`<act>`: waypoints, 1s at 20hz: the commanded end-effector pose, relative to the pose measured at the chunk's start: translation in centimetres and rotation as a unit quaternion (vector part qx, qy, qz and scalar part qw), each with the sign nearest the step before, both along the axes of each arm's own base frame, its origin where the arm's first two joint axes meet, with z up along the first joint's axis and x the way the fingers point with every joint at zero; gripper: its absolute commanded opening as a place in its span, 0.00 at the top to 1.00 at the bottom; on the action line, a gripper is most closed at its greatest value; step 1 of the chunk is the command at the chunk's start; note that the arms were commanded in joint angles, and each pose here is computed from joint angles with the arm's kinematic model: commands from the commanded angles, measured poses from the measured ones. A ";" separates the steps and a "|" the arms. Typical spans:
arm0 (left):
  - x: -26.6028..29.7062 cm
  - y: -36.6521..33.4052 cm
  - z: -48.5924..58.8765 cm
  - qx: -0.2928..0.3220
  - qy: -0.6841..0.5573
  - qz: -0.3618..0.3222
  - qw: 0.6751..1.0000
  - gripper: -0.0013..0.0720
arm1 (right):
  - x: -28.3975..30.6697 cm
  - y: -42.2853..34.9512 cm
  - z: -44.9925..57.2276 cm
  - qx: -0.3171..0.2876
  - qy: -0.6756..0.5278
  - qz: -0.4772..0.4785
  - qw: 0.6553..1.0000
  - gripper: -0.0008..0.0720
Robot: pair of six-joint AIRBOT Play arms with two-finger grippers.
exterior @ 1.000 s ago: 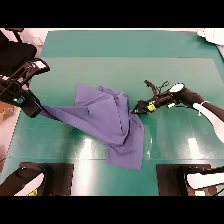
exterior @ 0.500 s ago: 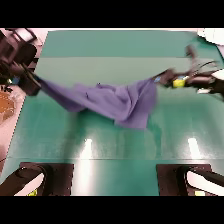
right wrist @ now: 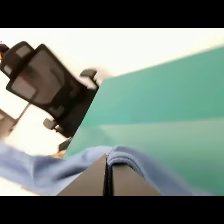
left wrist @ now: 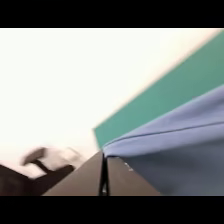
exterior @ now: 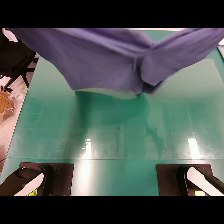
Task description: Fold the shirts.
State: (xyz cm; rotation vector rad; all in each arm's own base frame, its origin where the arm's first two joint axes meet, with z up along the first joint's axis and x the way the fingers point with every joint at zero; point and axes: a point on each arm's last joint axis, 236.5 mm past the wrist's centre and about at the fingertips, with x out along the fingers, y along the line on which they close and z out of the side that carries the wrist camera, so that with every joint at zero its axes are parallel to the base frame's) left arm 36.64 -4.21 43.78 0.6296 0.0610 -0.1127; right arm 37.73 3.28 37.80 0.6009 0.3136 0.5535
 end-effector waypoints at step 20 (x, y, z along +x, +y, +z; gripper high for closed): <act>-20.7 -6.5 0.8 -0.093 0.129 -0.190 0.969 0.95 | -19.8 9.5 10.2 -0.199 -0.150 -0.046 0.967 0.97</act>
